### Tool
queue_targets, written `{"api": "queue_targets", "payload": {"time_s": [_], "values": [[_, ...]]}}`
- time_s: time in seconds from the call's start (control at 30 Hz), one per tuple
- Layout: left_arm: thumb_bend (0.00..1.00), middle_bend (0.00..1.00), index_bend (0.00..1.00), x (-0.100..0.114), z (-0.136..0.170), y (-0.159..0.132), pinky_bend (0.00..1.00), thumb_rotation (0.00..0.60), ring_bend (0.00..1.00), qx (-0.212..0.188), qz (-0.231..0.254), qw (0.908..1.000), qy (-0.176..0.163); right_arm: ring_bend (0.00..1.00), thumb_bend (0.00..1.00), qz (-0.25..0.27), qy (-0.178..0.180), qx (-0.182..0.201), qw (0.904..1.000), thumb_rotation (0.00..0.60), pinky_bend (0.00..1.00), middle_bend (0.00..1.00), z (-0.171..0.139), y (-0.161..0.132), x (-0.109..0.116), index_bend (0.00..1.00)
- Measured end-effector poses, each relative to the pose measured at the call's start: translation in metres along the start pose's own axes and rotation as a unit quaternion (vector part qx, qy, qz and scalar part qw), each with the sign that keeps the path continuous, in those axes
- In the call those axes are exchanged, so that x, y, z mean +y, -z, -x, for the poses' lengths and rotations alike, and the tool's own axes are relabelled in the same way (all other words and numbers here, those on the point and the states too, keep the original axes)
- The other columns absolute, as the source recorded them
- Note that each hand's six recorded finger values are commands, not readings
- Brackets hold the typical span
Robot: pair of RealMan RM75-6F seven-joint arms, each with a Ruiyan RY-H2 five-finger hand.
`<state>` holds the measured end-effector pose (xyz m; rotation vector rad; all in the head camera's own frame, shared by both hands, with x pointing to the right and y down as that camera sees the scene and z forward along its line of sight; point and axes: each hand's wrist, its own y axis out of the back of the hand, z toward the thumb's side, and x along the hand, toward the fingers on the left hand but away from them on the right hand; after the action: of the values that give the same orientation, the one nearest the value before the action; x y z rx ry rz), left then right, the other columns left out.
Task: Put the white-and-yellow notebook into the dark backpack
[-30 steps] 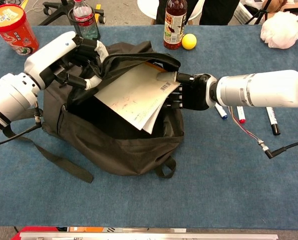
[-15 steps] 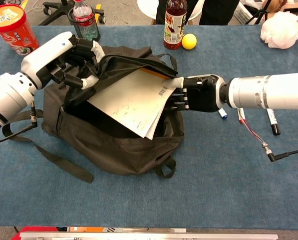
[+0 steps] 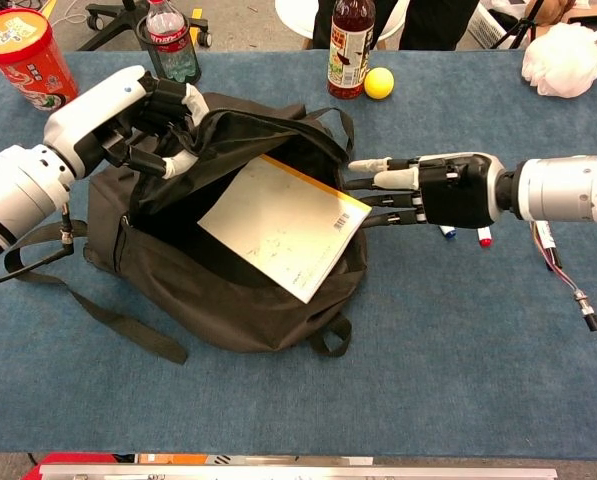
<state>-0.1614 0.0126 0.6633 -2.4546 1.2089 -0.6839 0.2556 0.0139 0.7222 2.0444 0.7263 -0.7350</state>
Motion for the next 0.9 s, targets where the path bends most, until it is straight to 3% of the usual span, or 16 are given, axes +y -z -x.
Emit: {"api": "queue_targets", "payload": {"time_s": [0.17,0.5,0.9], "values": [[0.44,0.60,0.58,0.001,-0.001,0.001,0.77,0.600,0.61,0.001,0.002,1.0000,0.000,0.00,0.53,-0.002,0.003,0.003,1.0000,0.600,0.15,0.07,-0.013,-0.001,0.004,0.00],[0.44,0.60,0.58,0.002,-0.002,0.001,0.77,0.600,0.61,0.003,0.002,1.0000,-0.002,0.00,0.52,0.003,-0.030,-0.029,0.9991,0.600,0.15,0.07,-0.020,0.018,-0.014,0.00],[0.44,0.60,0.58,0.003,-0.001,0.004,0.77,0.600,0.61,0.007,0.002,1.0000,-0.004,0.00,0.52,-0.007,-0.034,-0.041,0.9986,0.600,0.15,0.07,-0.025,0.021,-0.022,0.00]]}}
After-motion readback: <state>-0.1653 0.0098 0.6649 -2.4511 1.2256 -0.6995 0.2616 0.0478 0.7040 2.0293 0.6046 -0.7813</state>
